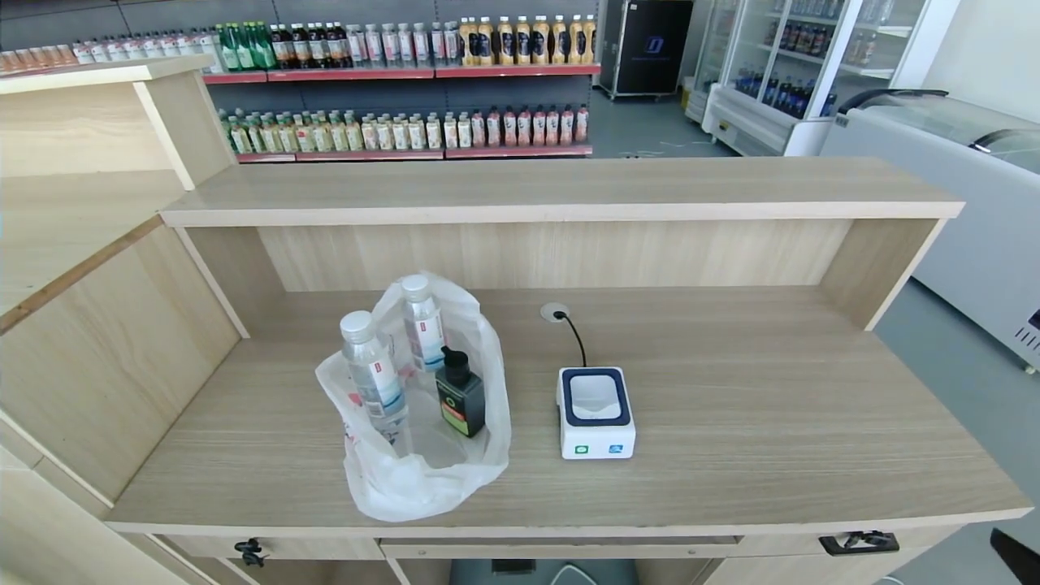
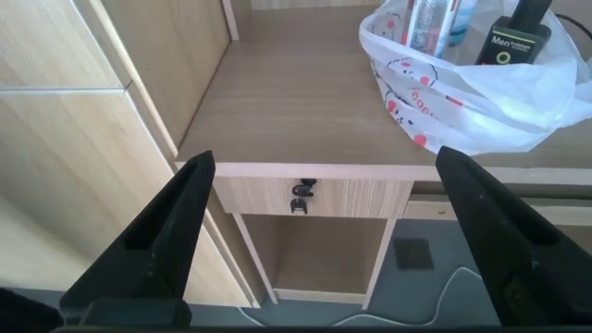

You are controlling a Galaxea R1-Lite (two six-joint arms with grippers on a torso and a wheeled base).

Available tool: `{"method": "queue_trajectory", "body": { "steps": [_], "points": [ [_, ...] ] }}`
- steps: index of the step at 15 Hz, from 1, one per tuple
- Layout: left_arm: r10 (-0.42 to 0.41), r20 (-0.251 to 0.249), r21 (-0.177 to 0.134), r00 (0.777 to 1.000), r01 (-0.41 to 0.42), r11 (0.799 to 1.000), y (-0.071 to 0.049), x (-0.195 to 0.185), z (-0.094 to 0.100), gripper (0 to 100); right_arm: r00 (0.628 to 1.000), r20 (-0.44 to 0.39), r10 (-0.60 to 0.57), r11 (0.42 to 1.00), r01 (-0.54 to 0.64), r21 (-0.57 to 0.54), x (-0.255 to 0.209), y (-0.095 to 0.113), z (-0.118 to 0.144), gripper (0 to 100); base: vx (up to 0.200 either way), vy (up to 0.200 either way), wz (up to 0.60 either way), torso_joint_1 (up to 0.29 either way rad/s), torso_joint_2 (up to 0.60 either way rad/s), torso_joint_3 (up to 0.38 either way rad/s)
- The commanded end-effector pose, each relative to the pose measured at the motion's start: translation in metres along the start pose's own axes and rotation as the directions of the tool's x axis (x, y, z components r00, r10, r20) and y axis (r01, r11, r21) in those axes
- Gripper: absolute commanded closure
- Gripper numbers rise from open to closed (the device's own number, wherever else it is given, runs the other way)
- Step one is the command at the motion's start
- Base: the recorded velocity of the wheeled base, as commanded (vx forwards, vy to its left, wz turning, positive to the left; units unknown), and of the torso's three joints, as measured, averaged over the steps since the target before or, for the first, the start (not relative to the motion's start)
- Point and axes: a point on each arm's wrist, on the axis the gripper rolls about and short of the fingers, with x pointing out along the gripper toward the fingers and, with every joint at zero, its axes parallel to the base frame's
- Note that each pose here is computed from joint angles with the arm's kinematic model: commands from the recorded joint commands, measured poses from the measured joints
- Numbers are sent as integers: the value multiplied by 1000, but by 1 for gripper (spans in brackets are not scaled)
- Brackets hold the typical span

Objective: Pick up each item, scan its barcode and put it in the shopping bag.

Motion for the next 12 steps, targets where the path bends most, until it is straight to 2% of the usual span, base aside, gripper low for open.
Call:
{"method": "queue_trajectory", "body": {
  "steps": [1, 2, 12],
  "points": [
    [3, 0, -1, 1000, -3, 1000, 0, 0, 0, 0, 982, 176, 71, 997, -71, -6, -45, 10, -66, 0, 0, 0, 0, 0, 0, 0],
    [3, 0, 0, 1000, -3, 1000, 0, 0, 0, 0, 978, 198, 70, 997, -71, -2, -45, 10, -67, 0, 0, 0, 0, 0, 0, 0],
    [3, 0, 0, 1000, -3, 1000, 0, 0, 0, 0, 977, 204, 62, 998, -63, 1, -45, 10, -67, 0, 0, 0, 0, 0, 0, 0]
  ]
}}
